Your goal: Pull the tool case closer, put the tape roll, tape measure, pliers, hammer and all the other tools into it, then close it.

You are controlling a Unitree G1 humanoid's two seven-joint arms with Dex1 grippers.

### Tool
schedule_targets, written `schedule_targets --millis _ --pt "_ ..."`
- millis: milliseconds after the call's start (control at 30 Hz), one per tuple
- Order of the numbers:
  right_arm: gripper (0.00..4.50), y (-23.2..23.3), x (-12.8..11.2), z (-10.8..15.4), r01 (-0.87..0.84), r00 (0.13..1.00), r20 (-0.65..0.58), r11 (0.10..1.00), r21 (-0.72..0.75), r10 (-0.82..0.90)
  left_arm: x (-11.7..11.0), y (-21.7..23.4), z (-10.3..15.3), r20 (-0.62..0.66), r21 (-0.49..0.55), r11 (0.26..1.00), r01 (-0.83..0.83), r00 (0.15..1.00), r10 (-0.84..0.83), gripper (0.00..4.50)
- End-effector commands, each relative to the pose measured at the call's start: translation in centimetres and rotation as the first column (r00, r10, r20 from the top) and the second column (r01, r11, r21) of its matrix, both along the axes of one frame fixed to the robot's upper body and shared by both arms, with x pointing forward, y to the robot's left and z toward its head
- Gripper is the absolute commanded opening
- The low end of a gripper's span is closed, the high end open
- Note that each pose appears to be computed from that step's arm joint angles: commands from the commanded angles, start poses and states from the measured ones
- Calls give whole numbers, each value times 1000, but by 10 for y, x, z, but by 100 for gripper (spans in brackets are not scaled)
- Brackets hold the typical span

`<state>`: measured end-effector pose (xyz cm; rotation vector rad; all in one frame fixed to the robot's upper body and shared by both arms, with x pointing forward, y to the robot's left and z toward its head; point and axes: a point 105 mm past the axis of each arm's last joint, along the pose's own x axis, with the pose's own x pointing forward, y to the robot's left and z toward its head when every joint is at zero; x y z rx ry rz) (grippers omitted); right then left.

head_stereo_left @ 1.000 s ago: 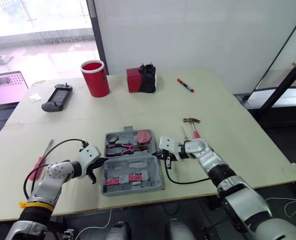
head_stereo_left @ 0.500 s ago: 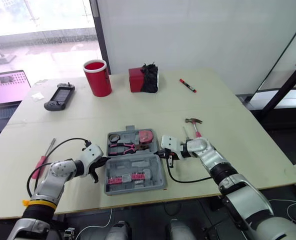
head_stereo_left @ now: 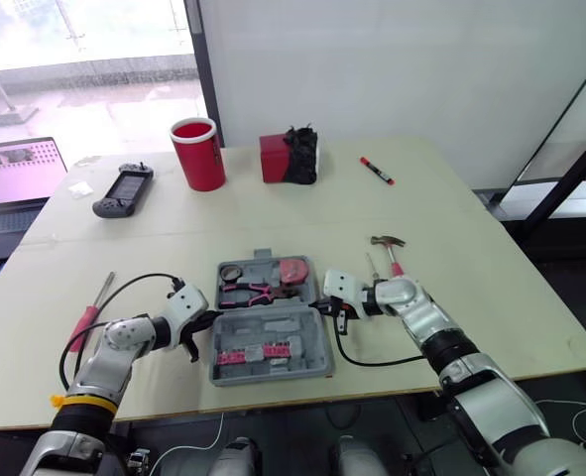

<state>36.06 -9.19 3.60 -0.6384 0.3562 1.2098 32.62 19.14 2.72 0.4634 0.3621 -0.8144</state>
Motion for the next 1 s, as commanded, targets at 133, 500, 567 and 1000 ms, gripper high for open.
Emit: schedule_targets --millis 133,500,567,1000 --pt "0 3 -5 -6 11 1000 -18 1000 6 -11 -4 -24 -5 -8 -10 996 93 996 -93 3" --pt "0 -38 3 -9 127 992 13 991 -32 -127 -3 34 5 21 9 996 -88 996 88 3" --pt "0 -57 4 1 165 986 30 986 -23 -164 -7 56 18 57 -24 989 -144 988 145 3" --pt "236 -114 -48 81 295 948 16 893 339 -319 -57 133 64 180 -113 943 -314 927 330 297"
